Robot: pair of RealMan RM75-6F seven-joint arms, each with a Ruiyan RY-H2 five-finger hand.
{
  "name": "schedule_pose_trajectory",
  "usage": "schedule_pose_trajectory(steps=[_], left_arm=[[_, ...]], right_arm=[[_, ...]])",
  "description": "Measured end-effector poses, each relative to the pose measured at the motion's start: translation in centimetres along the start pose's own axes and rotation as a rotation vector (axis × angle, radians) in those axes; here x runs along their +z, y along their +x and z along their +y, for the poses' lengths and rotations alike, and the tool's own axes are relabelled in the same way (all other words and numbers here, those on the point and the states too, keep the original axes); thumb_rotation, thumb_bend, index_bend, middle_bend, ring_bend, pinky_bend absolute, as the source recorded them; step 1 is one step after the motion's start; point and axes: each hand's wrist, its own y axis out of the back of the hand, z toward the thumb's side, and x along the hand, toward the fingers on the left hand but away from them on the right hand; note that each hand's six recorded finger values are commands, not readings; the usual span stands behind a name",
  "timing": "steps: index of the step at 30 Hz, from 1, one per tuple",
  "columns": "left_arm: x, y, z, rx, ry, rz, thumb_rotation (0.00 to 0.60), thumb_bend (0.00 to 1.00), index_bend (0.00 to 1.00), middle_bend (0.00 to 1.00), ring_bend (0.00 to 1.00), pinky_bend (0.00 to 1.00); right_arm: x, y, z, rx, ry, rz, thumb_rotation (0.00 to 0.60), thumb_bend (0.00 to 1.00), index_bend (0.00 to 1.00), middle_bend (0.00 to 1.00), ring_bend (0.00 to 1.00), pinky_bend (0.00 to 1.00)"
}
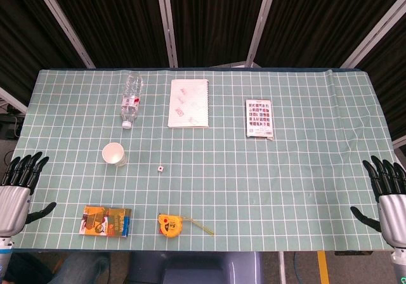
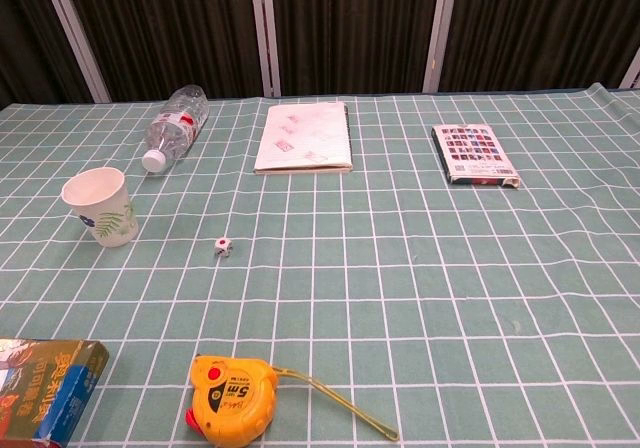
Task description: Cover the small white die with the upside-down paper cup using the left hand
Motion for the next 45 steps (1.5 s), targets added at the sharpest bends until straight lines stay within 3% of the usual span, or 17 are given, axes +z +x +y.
schedule_pose_trajectory(steps=[10, 16, 20, 28, 33, 39, 45], left_arm=[[0.0, 0.4, -0.7, -0.012, 0.02, 0.001, 0.6, 0.06, 0.0, 0.0, 0.0, 0.0], [1.4, 2.4, -2.3, -0.046, 0.092, -0.058, 0.6, 0.06, 0.0, 0.0, 0.0, 0.0], [3.2, 4.7, -4.2, -0.077, 0.222, -0.141, 0.6, 0.06, 0.0, 0.0, 0.0, 0.0], [8.6, 11.2, -9.6, -0.08, 0.687, -0.373, 0.6, 0.06, 0.0, 0.0, 0.0, 0.0], [11.0, 14.0, -12.5, -0.049, 0.88, -0.471, 0.6, 0.06, 0.0, 0.0, 0.0, 0.0], [11.8, 14.9, -14.6, -0.035, 1.016, -0.507, 0.6, 0.06, 0.0, 0.0, 0.0, 0.0], [11.5, 15.1, -15.0, -0.034, 1.048, -0.49, 0.6, 0.06, 0.04, 0.03, 0.01, 0.03]], right_arm=[[0.4, 0.0, -0.1, 0.005, -0.022, 0.011, 0.6, 0.0, 0.0, 0.0, 0.0, 0.0], [0.4, -0.4, -0.3, 0.011, -0.019, 0.007, 0.6, 0.0, 0.0, 0.0, 0.0, 0.0], [0.0, -0.9, -0.8, 0.023, -0.013, -0.012, 0.6, 0.0, 0.0, 0.0, 0.0, 0.0], [-1.0, -2.2, -1.6, 0.045, 0.007, -0.068, 0.6, 0.0, 0.0, 0.0, 0.0, 0.0], [-1.4, -2.3, -1.6, 0.041, 0.01, -0.084, 0.6, 0.0, 0.0, 0.0, 0.0, 0.0], [-1.9, -2.2, -1.4, 0.036, 0.005, -0.1, 0.6, 0.0, 0.0, 0.0, 0.0, 0.0], [-2.1, -2.4, -1.5, 0.041, -0.001, -0.107, 0.6, 0.0, 0.0, 0.0, 0.0, 0.0]])
